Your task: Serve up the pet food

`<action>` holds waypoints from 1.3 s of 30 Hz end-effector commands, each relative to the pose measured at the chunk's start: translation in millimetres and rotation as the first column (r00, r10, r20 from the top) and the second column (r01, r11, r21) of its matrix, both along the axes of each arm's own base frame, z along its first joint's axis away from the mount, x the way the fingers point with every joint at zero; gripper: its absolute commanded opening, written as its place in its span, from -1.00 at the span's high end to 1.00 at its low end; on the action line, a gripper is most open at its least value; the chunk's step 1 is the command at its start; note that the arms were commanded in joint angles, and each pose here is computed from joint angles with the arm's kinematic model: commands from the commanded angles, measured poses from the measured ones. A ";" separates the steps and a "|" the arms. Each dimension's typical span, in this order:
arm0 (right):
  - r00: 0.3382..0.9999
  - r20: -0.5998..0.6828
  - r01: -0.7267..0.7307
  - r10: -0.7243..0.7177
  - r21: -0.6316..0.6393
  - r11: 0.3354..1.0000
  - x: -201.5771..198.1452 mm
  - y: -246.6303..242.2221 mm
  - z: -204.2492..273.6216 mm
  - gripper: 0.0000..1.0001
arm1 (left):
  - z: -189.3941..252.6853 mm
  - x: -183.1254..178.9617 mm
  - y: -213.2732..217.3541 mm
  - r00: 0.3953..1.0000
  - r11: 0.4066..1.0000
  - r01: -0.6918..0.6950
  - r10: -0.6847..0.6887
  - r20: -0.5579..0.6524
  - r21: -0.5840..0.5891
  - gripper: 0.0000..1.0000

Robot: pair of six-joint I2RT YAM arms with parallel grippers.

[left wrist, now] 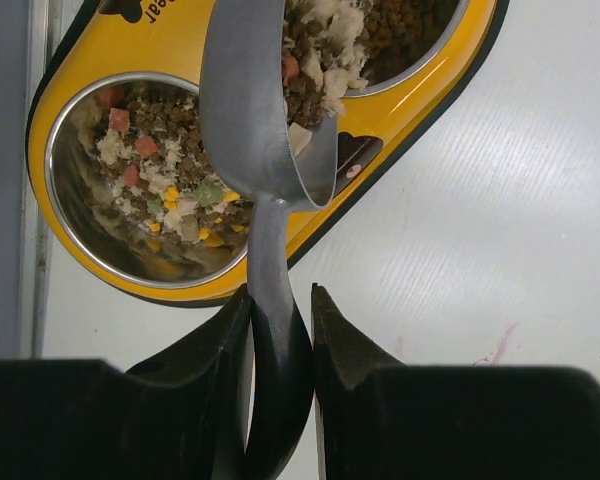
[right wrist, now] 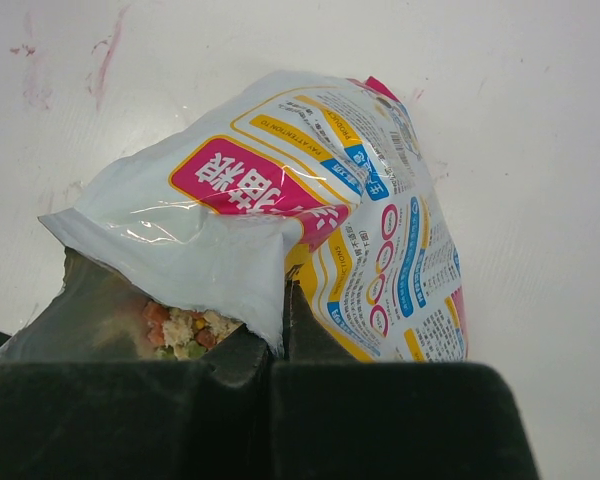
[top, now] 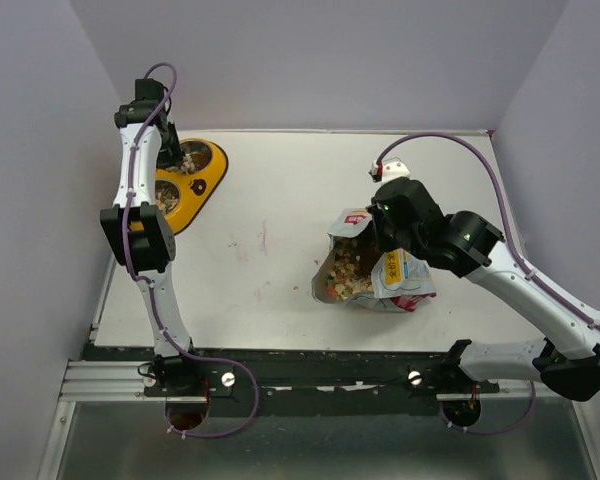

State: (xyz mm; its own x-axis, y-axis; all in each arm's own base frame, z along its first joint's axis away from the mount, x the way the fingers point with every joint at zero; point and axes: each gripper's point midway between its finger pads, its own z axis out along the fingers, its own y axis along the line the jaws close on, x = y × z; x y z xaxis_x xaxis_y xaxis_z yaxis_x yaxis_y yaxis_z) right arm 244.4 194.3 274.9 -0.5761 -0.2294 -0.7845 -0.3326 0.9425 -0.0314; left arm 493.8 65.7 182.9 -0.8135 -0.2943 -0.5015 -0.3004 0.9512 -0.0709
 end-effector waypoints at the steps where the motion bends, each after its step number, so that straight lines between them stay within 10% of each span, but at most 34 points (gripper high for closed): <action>1: 0.999 0.038 0.006 -0.007 0.020 1.000 4.3 1.2 16.4 0.99 | 3.7 6.4 10.6 1.000 0.992 -0.006 0.006 0.001 0.130 1.00; 30: 1.000 -0.007 -0.024 0.025 0.033 0.999 3.5 14.2 9.2 0.99 | 30.1 22.1 -2.4 0.990 0.816 0.083 -0.131 0.044 0.572 1.00; 39: 1.000 0.002 -0.019 0.019 0.046 0.999 3.1 13.3 13.1 0.99 | 35.8 13.5 -6.9 0.989 0.840 0.084 -0.135 0.055 0.536 1.00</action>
State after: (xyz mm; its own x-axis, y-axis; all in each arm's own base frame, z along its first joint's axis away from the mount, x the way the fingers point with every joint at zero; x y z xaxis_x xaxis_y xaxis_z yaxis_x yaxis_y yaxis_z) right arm 242.1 201.6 270.4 -0.6006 -0.2501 -0.7595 -0.3599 0.9327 -0.0226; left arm 514.2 46.3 180.1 -0.8158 0.1585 -0.5562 -0.1326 0.8849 0.4466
